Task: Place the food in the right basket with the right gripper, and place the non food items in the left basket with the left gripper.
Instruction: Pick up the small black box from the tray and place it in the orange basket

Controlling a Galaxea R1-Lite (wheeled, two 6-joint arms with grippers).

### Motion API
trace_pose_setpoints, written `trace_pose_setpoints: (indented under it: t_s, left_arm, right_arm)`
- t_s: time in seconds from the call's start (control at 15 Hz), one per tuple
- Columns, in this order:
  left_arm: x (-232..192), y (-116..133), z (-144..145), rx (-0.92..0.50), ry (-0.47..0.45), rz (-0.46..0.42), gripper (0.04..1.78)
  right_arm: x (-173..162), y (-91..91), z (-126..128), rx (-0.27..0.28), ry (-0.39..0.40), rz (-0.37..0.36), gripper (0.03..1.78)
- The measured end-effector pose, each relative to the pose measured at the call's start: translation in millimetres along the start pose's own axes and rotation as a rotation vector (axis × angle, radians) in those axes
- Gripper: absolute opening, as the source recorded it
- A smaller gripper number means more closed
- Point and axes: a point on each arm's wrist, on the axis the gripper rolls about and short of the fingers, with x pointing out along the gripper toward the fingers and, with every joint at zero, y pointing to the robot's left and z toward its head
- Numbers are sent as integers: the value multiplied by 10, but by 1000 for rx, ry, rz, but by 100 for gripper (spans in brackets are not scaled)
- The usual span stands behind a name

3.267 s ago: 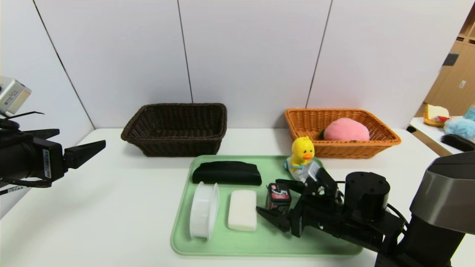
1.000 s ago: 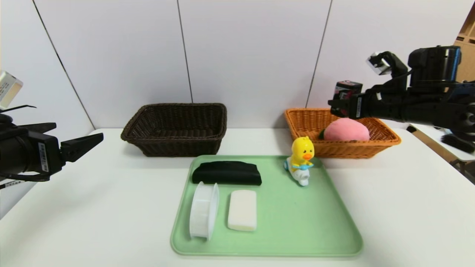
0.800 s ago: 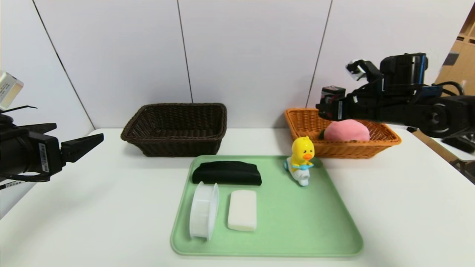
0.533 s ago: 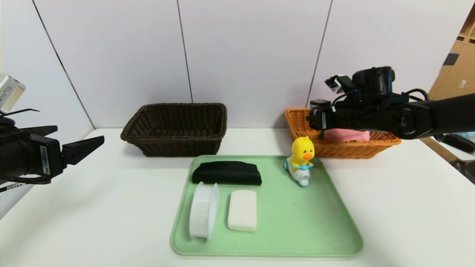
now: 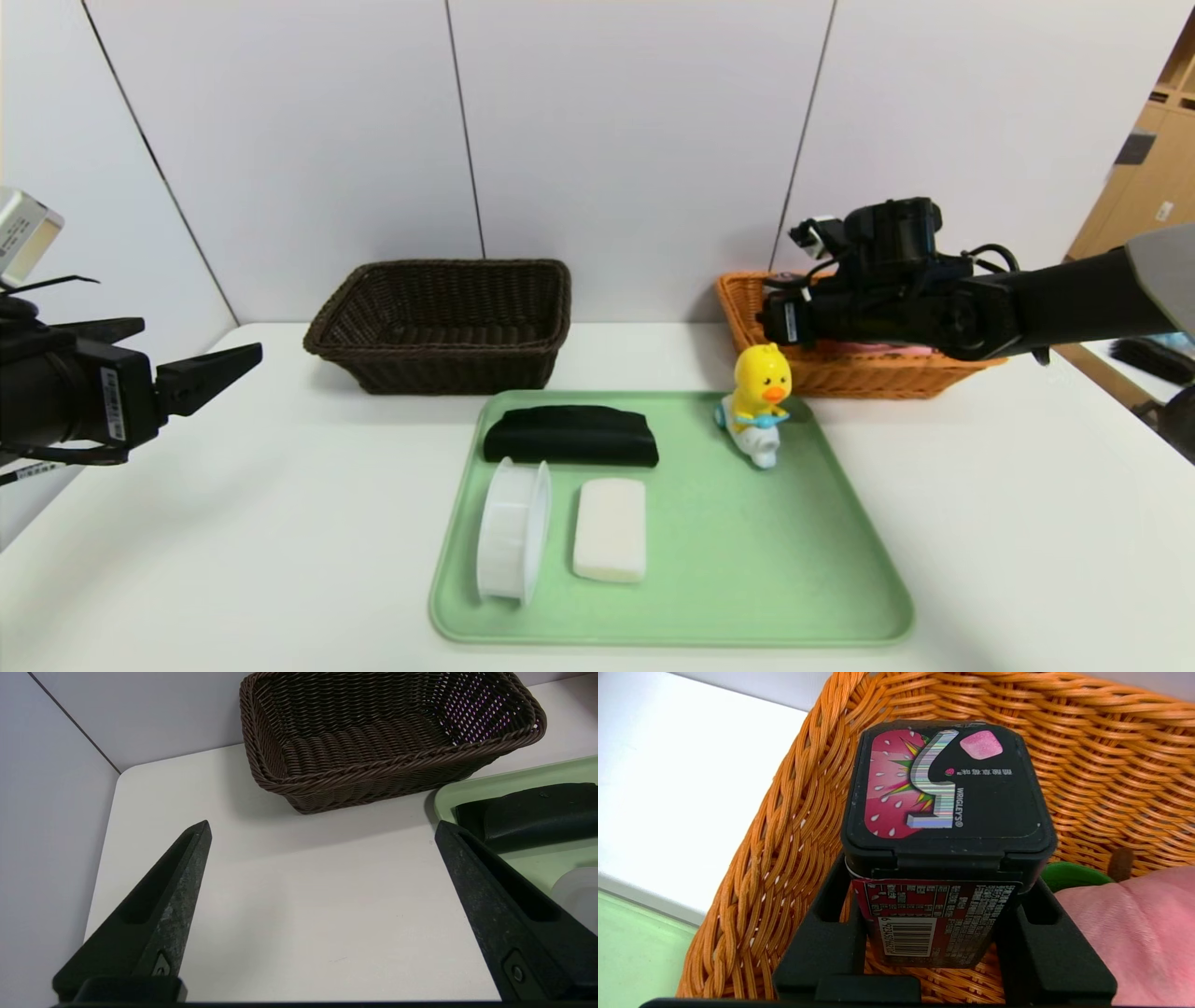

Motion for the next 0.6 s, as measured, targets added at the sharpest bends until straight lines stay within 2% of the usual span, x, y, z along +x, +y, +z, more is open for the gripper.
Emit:
trace_pose_setpoints:
  t_s: [0.27, 0.6]
  left_arm:
    - [0, 0, 1, 0, -1, 1, 169]
    - [-1, -1, 6, 0, -2, -1, 169]
  right_arm:
    - [22, 2, -39, 3, 28, 3, 75]
    - [24, -9, -8, 10, 8, -5, 120]
